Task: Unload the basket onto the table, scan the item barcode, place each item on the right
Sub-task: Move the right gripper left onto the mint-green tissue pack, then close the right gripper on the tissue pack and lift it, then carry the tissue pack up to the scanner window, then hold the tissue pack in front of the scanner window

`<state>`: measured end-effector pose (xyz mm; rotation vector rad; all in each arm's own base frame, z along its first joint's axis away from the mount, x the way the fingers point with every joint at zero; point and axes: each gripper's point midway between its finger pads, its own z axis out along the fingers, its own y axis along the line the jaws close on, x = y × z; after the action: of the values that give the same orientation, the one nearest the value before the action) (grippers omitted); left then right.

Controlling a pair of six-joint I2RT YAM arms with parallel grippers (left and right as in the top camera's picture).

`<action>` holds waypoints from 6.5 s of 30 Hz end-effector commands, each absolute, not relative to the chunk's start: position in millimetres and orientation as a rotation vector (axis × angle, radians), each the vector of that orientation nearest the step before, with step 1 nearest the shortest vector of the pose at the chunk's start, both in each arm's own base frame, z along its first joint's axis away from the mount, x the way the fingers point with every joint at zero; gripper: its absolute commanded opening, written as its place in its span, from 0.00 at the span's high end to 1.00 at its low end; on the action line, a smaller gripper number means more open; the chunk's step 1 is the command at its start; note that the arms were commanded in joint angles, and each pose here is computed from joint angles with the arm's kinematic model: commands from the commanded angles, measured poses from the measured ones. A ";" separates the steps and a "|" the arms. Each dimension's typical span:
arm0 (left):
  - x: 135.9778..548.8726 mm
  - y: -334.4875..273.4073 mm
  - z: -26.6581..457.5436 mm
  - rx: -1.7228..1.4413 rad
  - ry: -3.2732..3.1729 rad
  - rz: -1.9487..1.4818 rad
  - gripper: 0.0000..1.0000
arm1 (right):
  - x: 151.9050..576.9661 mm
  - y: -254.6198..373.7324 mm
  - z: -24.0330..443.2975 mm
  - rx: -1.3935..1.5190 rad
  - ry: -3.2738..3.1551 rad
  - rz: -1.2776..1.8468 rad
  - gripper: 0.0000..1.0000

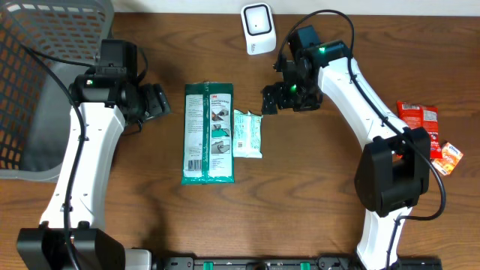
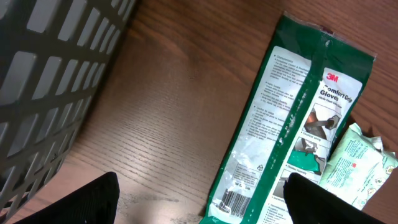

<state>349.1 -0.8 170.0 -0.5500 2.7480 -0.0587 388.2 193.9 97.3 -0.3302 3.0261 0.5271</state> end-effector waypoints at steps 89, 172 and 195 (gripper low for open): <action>347.2 0.7 164.2 -0.561 2.766 -0.050 0.14 | 400.5 212.0 66.3 -0.389 2.572 0.969 0.99; 347.2 0.7 164.1 -0.561 2.766 -0.050 0.14 | 633.2 282.8 128.1 -0.954 1.542 -1.156 0.99; 347.2 0.7 164.2 -0.561 2.766 -0.050 0.14 | 638.1 275.1 134.3 -0.789 1.581 -1.039 0.99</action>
<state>349.1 -0.8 169.8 -0.5501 2.7484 -0.0586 634.7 282.1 122.5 -0.8836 1.5755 -1.0690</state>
